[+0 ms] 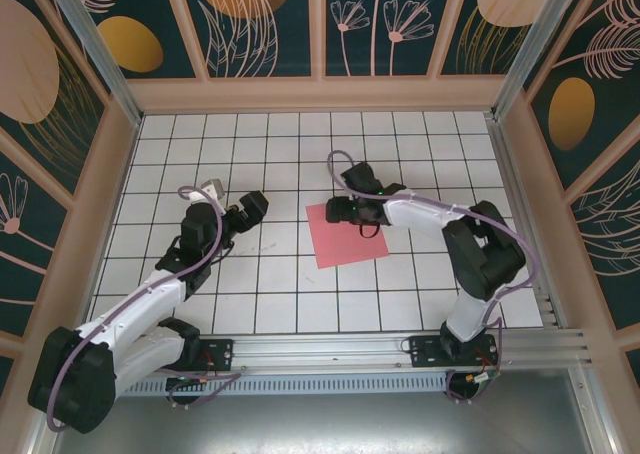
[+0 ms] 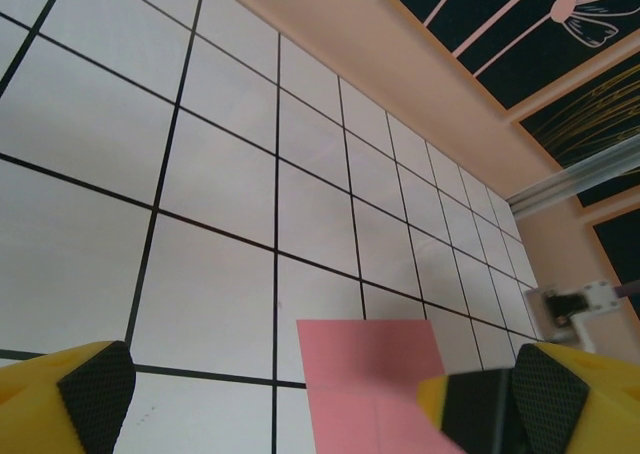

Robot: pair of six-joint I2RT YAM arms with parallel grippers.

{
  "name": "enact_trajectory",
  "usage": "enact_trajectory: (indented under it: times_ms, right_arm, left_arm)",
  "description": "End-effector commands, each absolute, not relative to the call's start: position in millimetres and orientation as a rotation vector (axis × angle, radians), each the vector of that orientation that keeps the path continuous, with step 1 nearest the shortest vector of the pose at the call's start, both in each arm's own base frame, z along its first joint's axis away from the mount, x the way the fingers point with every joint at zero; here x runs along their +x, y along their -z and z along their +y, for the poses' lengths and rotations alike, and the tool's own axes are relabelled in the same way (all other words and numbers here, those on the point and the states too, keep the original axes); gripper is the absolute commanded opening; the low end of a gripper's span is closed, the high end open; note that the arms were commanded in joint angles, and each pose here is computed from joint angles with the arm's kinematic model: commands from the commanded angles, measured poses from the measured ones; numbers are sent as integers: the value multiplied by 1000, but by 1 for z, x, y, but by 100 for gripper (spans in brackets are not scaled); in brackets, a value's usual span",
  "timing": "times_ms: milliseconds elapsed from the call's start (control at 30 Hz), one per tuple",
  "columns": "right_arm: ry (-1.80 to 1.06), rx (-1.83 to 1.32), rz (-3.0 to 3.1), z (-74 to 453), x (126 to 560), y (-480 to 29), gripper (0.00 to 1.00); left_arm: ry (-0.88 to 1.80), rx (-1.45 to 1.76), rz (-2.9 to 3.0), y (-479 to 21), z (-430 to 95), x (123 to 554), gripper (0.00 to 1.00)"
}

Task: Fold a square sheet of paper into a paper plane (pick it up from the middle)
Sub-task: Fold the square sheet of paper in half at the center of the table.

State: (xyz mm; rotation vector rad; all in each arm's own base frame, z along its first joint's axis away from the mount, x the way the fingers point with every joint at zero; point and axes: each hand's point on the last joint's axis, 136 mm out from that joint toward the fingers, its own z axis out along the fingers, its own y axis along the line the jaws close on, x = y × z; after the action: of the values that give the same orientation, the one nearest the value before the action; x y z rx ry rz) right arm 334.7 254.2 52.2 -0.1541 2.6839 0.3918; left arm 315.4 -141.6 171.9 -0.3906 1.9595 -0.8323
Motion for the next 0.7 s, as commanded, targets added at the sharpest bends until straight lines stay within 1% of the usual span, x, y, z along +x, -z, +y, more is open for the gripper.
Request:
enact_trajectory:
  times_ms: [0,67,100,200,567,667]
  right_arm:
    - [-133,-320,2778,240,319,-29,83]
    - [-99,-322,2791,243,318,-24,89]
    - [-94,-327,2794,246,318,-23,91]
    - [-23,-295,2804,244,321,-19,93]
    - [-51,-287,2797,252,321,-25,95]
    - [-40,-292,2829,249,318,-15,96]
  left_arm:
    - [808,-353,1936,-180,-140,315,99]
    - [834,-328,1946,-180,-146,314,99]
    - [845,-320,1949,-181,-148,313,99]
    - [883,-301,1970,-178,-154,310,99]
    - [932,-271,1988,-172,-161,304,99]
    - [937,-271,1990,-171,-162,304,99]
